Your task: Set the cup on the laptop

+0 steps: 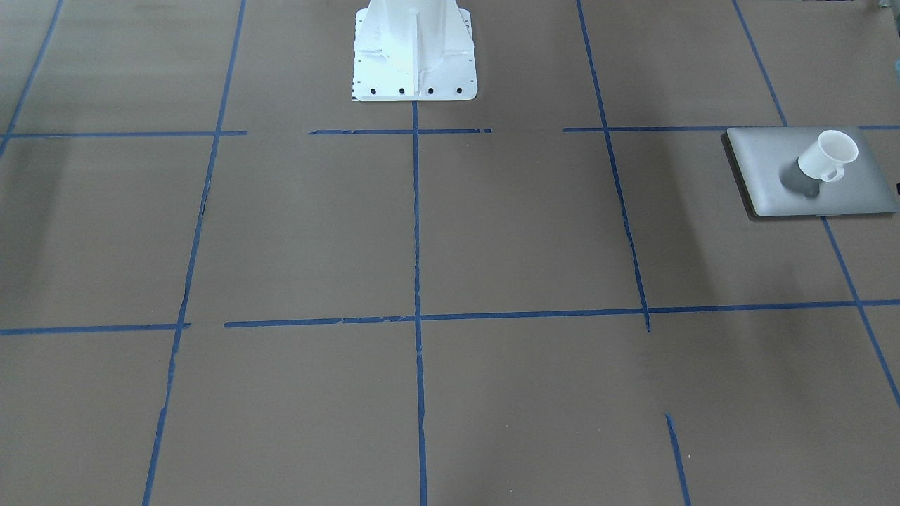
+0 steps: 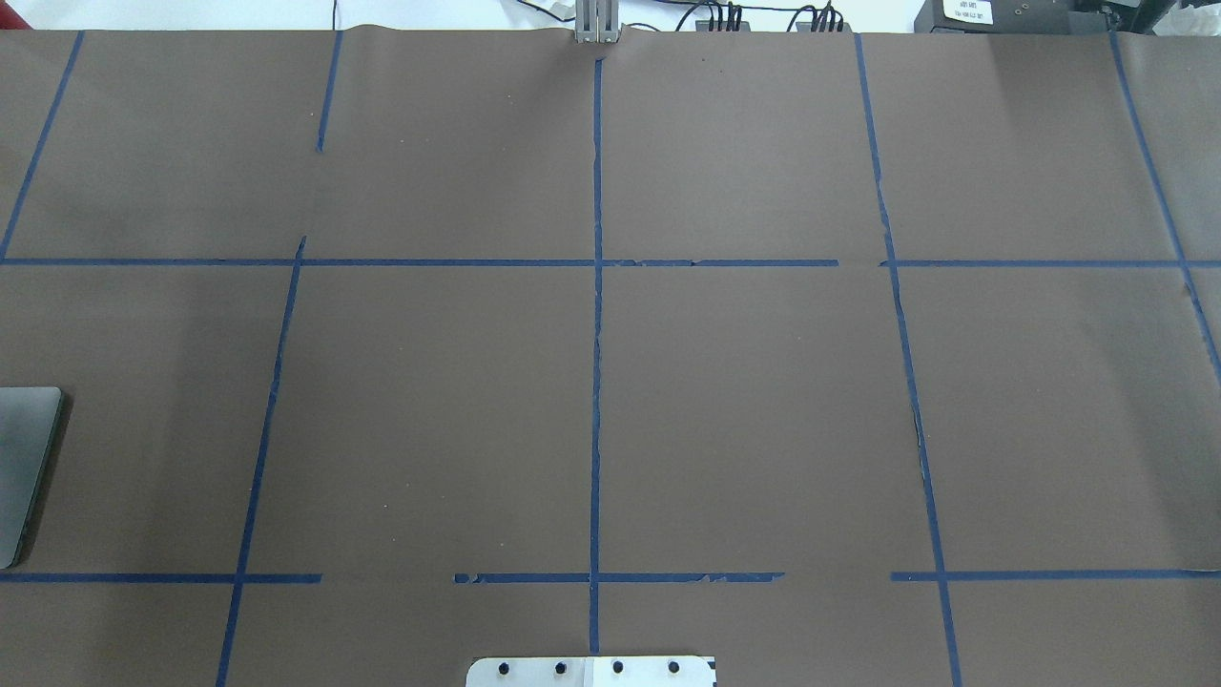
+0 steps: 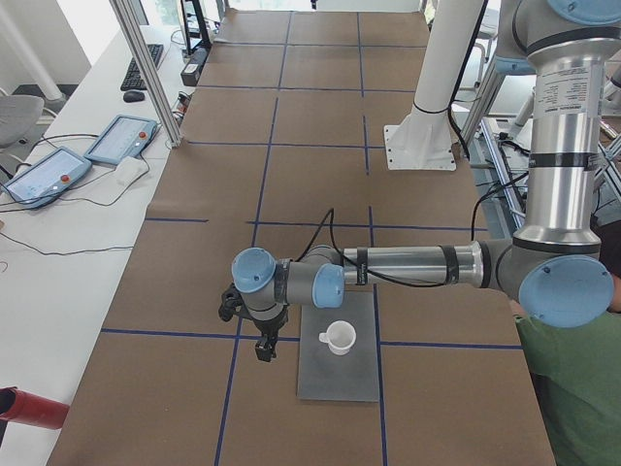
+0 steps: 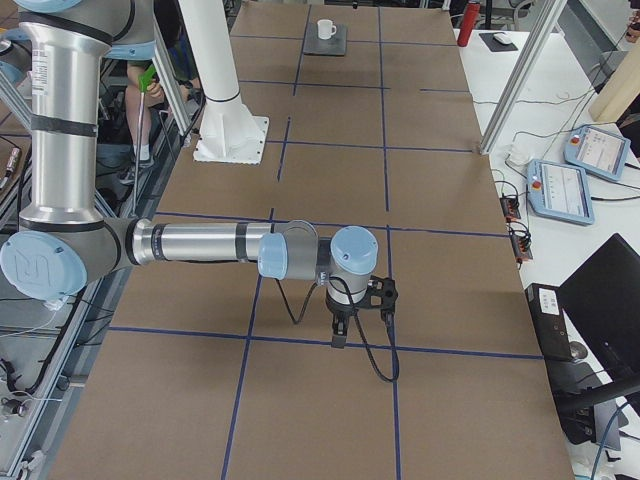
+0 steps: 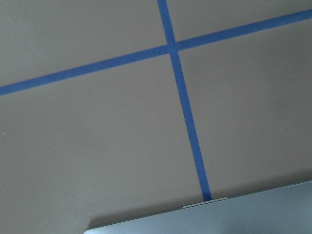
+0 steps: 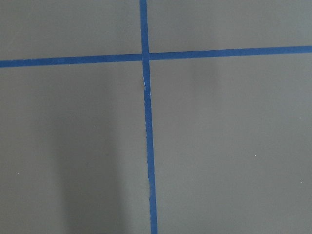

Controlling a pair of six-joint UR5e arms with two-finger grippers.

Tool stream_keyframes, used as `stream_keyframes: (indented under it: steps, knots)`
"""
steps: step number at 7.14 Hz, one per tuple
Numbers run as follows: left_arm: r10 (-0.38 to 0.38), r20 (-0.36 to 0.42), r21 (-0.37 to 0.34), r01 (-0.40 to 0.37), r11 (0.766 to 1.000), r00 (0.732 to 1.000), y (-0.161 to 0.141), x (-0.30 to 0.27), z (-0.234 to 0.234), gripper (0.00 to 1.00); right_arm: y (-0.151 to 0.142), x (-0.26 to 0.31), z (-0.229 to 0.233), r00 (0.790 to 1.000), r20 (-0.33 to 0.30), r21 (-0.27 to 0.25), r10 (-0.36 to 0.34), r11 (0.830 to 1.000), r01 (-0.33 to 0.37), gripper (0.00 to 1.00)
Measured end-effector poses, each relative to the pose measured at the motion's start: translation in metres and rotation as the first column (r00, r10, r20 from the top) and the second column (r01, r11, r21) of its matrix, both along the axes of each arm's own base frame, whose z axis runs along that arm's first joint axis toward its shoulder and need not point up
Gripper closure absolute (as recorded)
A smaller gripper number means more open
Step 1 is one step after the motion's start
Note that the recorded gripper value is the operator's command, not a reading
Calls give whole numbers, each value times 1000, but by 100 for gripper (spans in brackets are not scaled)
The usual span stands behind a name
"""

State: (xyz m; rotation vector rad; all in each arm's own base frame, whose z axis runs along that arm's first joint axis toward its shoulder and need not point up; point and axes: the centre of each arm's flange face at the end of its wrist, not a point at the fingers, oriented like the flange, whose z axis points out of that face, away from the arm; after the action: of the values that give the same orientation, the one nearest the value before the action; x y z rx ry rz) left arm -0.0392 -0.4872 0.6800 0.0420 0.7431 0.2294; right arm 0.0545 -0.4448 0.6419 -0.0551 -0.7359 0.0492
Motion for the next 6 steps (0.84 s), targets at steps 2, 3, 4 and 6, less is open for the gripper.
stream_keyframes:
  steps: [2, 3, 4, 6]
  knots:
    - [-35, -5, -4, 35, 999, 999, 3, -27, -11, 0, 0, 0, 0, 1000, 0, 0, 0, 1000, 0, 0]
    - [-49, -7, -1, 49, 999, 999, 4, -34, -12, 0, 0, 0, 0, 1000, 0, 0, 0, 1000, 0, 0]
    - [-62, -8, 0, 62, 998, 998, 5, -40, -13, 0, 0, 0, 0, 1000, 0, 0, 0, 1000, 0, 0]
    - [-111, -5, -30, 111, 993, 994, 4, -45, -14, 0, 0, 0, 0, 1000, 0, 0, 0, 1000, 0, 0]
